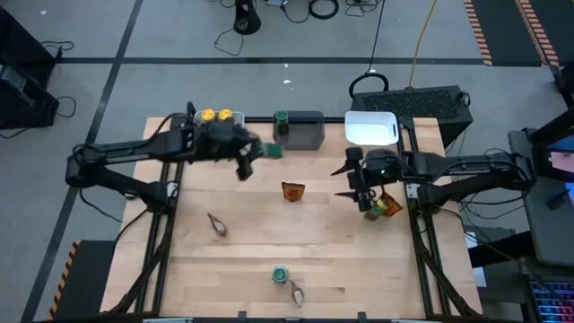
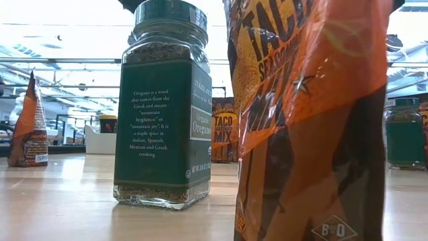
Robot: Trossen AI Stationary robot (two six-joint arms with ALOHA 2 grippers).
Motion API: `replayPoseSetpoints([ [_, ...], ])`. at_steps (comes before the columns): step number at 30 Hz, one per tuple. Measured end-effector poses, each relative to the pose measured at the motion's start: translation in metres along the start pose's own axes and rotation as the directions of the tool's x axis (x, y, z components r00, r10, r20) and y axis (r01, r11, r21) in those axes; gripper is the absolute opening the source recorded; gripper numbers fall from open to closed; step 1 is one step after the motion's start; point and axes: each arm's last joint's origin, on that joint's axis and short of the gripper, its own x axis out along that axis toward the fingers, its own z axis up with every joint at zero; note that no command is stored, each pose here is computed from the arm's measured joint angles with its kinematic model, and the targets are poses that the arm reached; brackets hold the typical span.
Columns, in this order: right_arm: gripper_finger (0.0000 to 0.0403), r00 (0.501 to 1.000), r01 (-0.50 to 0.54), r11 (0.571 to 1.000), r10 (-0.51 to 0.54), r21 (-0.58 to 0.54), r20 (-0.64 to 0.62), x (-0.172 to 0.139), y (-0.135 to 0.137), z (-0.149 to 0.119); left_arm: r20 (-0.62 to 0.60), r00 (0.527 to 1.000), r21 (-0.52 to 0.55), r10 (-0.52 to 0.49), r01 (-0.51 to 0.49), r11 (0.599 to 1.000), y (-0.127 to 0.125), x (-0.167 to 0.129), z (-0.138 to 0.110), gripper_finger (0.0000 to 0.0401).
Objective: Sort spices by type
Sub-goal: Put the top left green seasoning bottle into the black bin
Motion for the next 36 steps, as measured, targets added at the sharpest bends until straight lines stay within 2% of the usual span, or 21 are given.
replayPoseSetpoints([
  [4,0.0263,0.998,0.053,0.999,-0.053,0.007,0.026,-0.013,-0.007,-0.007,0.0,1.0,0.022,-0.021,0.021,1.0,0.022,0.034,0.018,0.0211],
  [9,0.0263,0.989,0.124,0.992,-0.125,0.029,0.072,-0.022,-0.011,-0.02,-0.084,0.996,0.084,-0.003,0.01,0.996,0.049,0.075,0.039,0.0211],
  [14,0.0263,0.975,0.175,0.982,-0.183,0.07,0.127,-0.027,-0.016,-0.023,-0.225,0.974,0.108,0.036,-0.012,0.994,0.079,0.111,0.043,0.0211],
  [18,0.0263,0.974,0.179,0.981,-0.188,0.077,0.129,-0.027,-0.017,-0.023,-0.244,0.97,0.094,0.002,0.021,0.995,0.094,0.133,0.042,0.0211],
  [26,0.0263,0.974,0.177,0.98,-0.188,0.086,0.129,-0.027,-0.017,-0.024,-0.299,0.953,0.088,-0.049,0.079,0.993,0.1,0.147,0.032,0.0211],
  [36,0.0263,0.972,0.178,0.979,-0.19,0.1,0.135,-0.027,-0.017,-0.023,-0.318,0.947,0.075,-0.052,0.08,0.994,0.104,0.15,0.027,0.0211],
])
